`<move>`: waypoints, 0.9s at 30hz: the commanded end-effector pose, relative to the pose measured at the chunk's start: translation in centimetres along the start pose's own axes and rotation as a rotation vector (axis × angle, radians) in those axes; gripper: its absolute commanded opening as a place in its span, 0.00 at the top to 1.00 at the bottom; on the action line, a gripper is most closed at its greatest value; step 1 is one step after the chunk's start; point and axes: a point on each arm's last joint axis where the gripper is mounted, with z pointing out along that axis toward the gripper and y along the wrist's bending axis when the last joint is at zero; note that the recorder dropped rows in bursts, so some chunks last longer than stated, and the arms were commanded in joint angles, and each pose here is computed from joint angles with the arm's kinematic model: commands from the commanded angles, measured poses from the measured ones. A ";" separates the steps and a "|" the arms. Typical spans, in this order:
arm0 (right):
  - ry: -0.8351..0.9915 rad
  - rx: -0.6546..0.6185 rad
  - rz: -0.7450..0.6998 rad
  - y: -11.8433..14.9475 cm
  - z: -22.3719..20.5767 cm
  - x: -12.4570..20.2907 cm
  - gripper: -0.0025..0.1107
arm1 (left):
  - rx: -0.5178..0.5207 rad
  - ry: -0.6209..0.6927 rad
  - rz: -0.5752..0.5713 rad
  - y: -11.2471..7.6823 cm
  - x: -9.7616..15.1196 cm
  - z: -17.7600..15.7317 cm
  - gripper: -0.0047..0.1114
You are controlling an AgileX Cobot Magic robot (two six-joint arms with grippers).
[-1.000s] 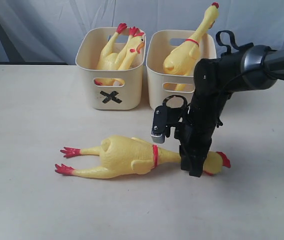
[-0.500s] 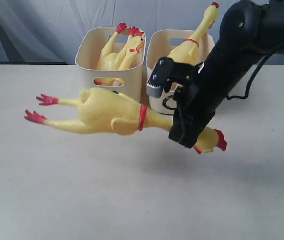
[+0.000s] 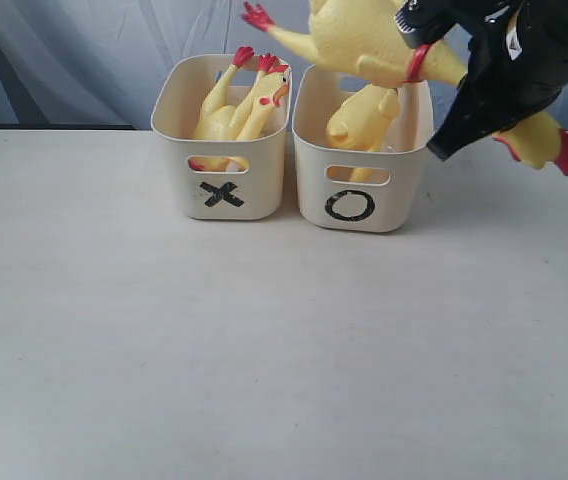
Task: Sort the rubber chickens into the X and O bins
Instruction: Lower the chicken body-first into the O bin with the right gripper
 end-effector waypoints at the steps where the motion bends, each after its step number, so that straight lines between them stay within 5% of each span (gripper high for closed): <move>1: 0.018 0.130 0.119 -1.4 -0.5 0.3 0.99 | 0.003 -0.001 -0.004 -0.1 0.1 -0.1 0.70; 14: 0.137 0.101 0.237 0.6 4.3 0.0 0.99 | 0.005 -0.002 -0.004 -0.1 0.1 -0.1 0.70; 27: 0.297 0.042 0.345 0.5 7.1 -4.4 0.99 | 0.005 -0.002 -0.004 -0.1 0.1 -0.1 0.70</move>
